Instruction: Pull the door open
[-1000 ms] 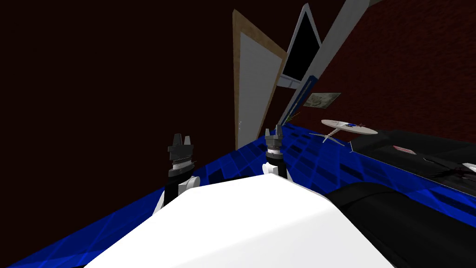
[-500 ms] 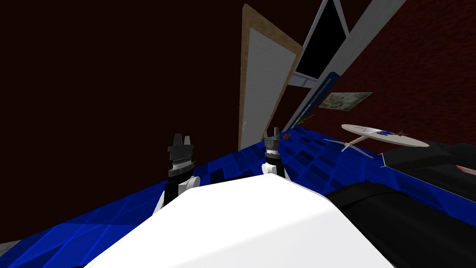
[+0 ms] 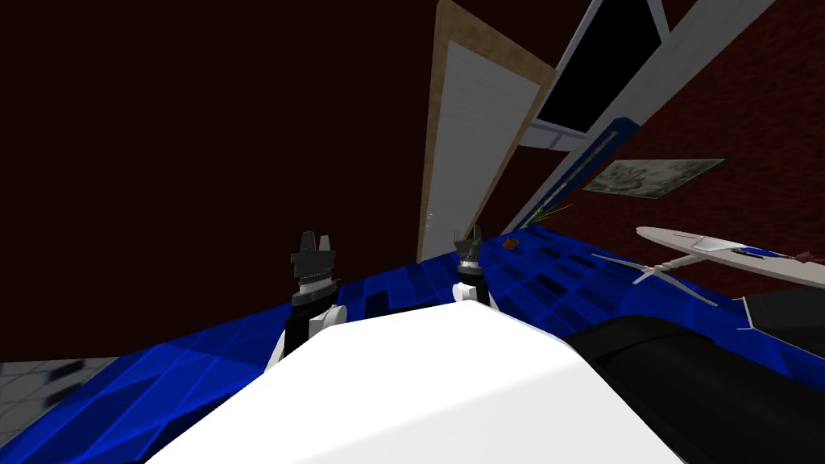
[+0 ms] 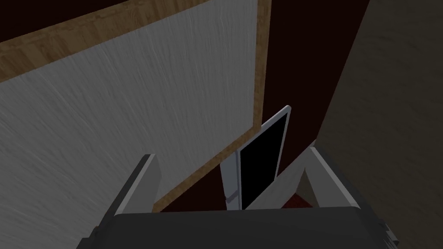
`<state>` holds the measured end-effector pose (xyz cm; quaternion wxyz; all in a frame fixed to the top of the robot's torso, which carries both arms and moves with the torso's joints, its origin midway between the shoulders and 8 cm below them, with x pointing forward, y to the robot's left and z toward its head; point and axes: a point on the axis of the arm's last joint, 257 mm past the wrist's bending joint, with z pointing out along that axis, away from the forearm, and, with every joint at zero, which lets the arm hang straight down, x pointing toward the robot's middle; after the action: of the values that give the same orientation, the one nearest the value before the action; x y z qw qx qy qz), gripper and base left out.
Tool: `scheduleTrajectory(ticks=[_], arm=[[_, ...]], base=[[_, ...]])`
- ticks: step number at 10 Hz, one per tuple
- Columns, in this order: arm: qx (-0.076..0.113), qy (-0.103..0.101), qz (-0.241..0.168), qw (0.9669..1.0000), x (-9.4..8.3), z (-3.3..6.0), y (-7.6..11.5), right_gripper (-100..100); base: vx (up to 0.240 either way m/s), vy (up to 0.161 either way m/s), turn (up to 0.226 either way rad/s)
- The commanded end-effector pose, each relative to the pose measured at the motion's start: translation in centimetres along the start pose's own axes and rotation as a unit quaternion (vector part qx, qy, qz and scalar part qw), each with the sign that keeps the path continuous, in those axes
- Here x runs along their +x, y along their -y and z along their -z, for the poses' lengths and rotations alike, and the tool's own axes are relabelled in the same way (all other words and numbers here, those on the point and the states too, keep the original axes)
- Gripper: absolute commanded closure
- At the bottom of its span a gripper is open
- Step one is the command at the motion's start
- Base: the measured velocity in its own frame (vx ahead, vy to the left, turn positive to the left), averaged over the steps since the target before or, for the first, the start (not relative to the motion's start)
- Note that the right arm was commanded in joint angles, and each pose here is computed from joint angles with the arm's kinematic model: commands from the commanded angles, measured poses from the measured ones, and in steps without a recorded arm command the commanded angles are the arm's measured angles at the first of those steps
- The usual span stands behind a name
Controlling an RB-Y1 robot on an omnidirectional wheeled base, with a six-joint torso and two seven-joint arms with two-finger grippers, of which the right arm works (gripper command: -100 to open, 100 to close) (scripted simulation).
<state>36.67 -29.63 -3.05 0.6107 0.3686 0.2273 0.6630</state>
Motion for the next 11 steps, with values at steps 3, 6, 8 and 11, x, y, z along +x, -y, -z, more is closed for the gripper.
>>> scheduleTrajectory(ticks=[3,6,8,11], arm=[[0.018,0.019,-0.050,0.9984,-2.0,0.69,2.6,-100],[0.032,0.039,-0.091,0.9946,-3.8,1.48,4.7,-100],[0.040,0.054,-0.119,0.9905,-5.1,2.08,6.1,-100],[0.051,0.080,-0.161,0.9824,-7.1,3.12,8.2,-100]], base=[[0.038,-0.085,0.214],[0.039,-0.098,0.205],[0.041,-0.106,0.215],[0.030,-0.100,0.201]])
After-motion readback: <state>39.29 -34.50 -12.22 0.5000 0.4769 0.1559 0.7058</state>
